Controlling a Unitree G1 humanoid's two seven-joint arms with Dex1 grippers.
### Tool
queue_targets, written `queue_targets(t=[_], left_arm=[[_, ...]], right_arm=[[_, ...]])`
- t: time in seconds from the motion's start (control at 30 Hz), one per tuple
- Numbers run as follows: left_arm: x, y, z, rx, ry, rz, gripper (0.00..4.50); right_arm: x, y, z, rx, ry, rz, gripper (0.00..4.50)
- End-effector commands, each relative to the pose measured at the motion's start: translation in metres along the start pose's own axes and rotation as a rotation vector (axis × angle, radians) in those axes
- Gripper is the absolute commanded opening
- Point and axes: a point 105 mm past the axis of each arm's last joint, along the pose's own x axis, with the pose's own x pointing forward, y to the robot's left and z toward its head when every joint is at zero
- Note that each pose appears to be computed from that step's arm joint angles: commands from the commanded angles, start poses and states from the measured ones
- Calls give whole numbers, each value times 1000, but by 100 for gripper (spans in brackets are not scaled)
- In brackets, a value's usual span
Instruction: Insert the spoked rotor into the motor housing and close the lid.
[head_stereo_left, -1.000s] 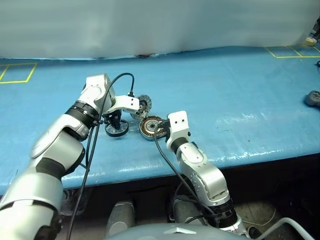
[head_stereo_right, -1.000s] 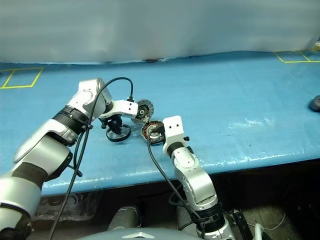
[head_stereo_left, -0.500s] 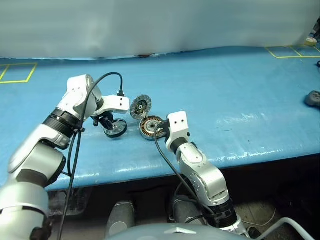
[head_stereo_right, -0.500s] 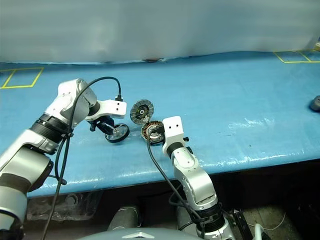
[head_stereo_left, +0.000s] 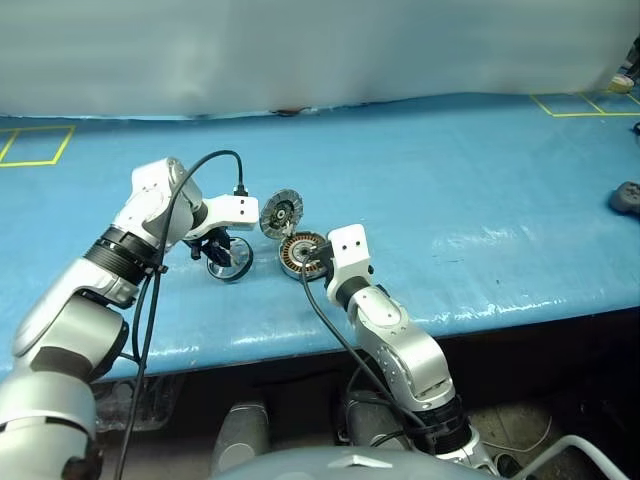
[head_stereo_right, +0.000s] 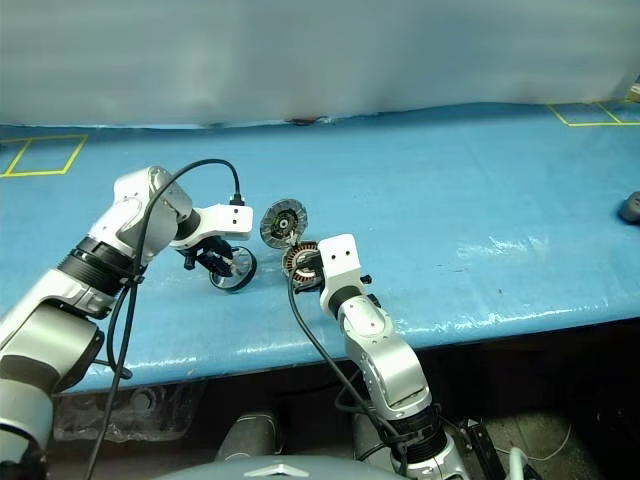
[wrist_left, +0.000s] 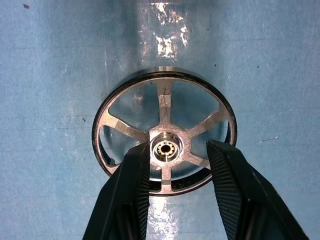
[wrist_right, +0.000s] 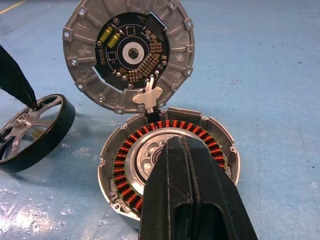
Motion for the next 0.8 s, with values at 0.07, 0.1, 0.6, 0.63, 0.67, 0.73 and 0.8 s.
queue_targets(t=[0.07,0.1,0.6,0.63,0.67,0.73,0.8], left_arm=[[-20,12,12,15,-58,76,373],[-21,13,12,19,-59,77,373],[-18,15,-4,85,-48,91,428],[-17,15,-5,85,-49,97,448],[-17,17,-6,78,-55,105,448],[-16,19,-6,70,-63,110,448],[-15,21,-7,60,-67,118,448]], right_arm=[[0,12,17,36,-67,27,0],[0,12,17,36,-67,27,0],[-2,11,15,30,-60,20,0],[-2,11,15,30,-60,20,0],[-2,10,15,31,-59,19,0],[-2,10,15,31,-57,18,0],[-2,9,14,30,-56,17,0]])
